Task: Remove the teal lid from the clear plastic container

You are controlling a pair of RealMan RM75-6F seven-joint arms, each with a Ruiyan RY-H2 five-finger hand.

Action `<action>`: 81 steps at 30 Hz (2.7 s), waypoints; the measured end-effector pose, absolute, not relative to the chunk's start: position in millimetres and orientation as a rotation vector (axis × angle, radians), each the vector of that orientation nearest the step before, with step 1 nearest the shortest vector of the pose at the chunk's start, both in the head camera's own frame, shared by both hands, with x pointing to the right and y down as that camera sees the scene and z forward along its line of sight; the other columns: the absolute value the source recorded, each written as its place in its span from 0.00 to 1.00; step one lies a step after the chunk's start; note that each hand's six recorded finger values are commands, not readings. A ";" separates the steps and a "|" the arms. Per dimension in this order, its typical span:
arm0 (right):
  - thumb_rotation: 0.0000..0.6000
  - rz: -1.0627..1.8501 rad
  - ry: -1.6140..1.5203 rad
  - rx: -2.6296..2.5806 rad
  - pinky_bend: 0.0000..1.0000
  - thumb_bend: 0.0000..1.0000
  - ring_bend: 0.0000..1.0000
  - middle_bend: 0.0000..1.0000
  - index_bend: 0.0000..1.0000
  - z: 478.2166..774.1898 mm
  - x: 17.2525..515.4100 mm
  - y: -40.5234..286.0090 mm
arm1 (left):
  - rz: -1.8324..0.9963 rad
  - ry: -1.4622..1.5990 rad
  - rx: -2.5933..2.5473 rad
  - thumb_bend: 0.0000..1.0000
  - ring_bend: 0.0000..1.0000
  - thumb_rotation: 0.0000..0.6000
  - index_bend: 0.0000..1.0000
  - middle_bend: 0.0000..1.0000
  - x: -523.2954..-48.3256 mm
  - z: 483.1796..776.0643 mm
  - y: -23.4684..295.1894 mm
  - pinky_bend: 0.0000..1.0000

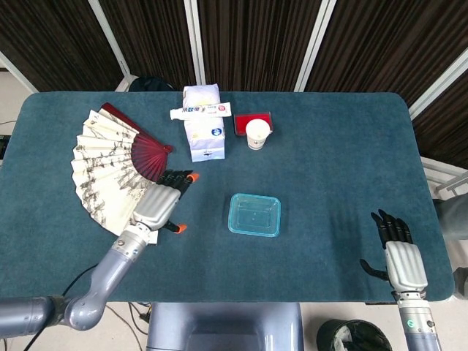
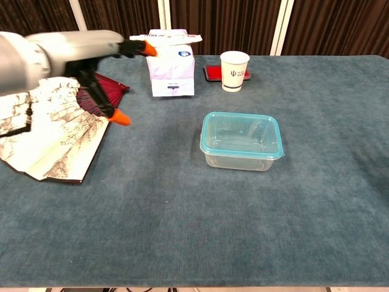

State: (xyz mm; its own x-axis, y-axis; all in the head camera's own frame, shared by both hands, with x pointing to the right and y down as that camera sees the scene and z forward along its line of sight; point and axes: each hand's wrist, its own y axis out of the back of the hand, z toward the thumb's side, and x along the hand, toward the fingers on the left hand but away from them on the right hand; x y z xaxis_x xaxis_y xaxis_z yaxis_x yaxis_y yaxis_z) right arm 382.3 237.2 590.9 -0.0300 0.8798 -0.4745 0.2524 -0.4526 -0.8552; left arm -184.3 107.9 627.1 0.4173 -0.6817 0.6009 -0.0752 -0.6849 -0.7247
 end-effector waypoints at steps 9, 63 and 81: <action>1.00 1.542 -1.217 -1.730 0.00 0.30 0.00 0.00 0.00 593.8 385.0 235.9 | -1.255 0.492 -2.113 0.04 0.00 1.00 0.00 0.00 -94.5 645.4 117.4 0.00; 1.00 1.598 -1.243 -1.774 0.00 0.30 0.00 0.00 0.00 598.9 386.2 237.7 | -1.340 0.368 -2.091 0.01 0.04 1.00 0.00 0.02 -2.7 705.9 114.0 0.17; 1.00 1.590 -1.251 -1.775 0.00 0.30 0.00 0.00 0.00 596.6 385.5 237.8 | -1.178 0.393 -2.035 0.30 0.27 1.00 0.19 0.29 0.9 707.0 107.9 0.45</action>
State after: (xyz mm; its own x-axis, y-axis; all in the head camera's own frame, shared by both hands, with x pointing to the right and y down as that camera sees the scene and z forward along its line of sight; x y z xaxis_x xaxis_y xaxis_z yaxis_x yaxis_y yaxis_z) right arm 385.5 237.8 596.6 -0.0743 0.8397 -0.5380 0.3255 -0.4895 -0.8090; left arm 0.9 107.9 707.0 0.5317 -0.5827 0.6146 0.0965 -0.6793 -0.7275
